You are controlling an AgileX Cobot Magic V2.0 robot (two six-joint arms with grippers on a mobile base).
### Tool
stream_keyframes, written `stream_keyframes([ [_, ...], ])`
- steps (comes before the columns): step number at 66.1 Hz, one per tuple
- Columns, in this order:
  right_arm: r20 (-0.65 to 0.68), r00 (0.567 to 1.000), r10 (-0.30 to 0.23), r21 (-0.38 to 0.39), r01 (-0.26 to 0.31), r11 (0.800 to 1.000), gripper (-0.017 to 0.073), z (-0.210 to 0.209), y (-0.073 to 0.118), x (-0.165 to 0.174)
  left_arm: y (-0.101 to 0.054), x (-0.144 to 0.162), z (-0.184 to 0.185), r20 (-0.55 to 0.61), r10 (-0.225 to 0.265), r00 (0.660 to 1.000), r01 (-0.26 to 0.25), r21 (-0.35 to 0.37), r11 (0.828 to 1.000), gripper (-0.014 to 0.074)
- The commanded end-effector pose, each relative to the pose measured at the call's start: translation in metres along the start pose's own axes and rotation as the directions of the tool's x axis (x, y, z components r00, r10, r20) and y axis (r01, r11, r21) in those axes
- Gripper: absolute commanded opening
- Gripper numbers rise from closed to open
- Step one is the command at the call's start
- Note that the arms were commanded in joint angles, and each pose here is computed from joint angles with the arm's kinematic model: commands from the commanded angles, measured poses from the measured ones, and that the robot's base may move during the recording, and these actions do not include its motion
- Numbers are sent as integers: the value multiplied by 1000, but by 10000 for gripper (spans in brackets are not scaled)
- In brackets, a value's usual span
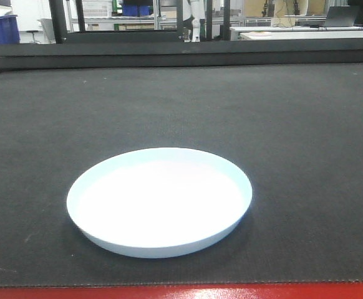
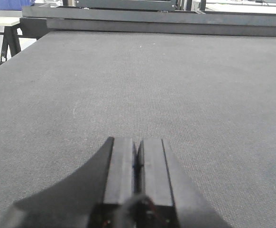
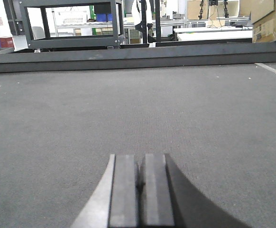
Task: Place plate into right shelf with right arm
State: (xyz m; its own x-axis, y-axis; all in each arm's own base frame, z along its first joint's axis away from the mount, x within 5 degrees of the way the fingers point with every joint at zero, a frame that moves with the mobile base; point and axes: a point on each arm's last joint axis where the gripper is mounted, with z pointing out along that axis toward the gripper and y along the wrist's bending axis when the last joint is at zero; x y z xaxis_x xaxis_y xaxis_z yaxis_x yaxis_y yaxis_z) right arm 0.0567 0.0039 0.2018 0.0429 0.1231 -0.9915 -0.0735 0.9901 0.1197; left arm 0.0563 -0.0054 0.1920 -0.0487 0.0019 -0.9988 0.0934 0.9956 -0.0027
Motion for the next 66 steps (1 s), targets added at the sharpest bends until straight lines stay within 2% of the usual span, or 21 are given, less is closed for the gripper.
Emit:
stream_keyframes([
  [1, 119, 993, -13, -1, 13, 1000, 55, -2, 1, -13, 0, -5, 0, 83, -7, 997, 7, -1, 1000, -47],
  [29, 124, 992, -13, -2, 13, 1000, 55, -2, 1, -13, 0, -5, 0, 83, -7, 997, 7, -1, 1000, -47],
  [40, 168, 986, -13, -4, 13, 1000, 55, -2, 1, -17, 0, -5, 0, 83, -7, 997, 7, -1, 1000, -47],
  [46, 205, 979, 19, -15, -16, 1000, 55, -3, 1, -22, 0, -5, 0, 83, -7, 997, 7, -1, 1000, -47],
  [55, 193, 981, 26, -28, -21, 999, 55, -8, 6, -48, 0, -5, 0, 83, -7, 997, 7, -1, 1000, -47],
  [59, 135, 991, 6, -24, -3, 1000, 55, -14, 8, -66, 0, -5, 0, 83, -7, 997, 7, -1, 1000, -47],
  [66, 14, 1000, 5, -21, -4, 1000, 55, -24, 13, -97, 0, -5, 0, 83, -7, 997, 7, -1, 1000, -47],
])
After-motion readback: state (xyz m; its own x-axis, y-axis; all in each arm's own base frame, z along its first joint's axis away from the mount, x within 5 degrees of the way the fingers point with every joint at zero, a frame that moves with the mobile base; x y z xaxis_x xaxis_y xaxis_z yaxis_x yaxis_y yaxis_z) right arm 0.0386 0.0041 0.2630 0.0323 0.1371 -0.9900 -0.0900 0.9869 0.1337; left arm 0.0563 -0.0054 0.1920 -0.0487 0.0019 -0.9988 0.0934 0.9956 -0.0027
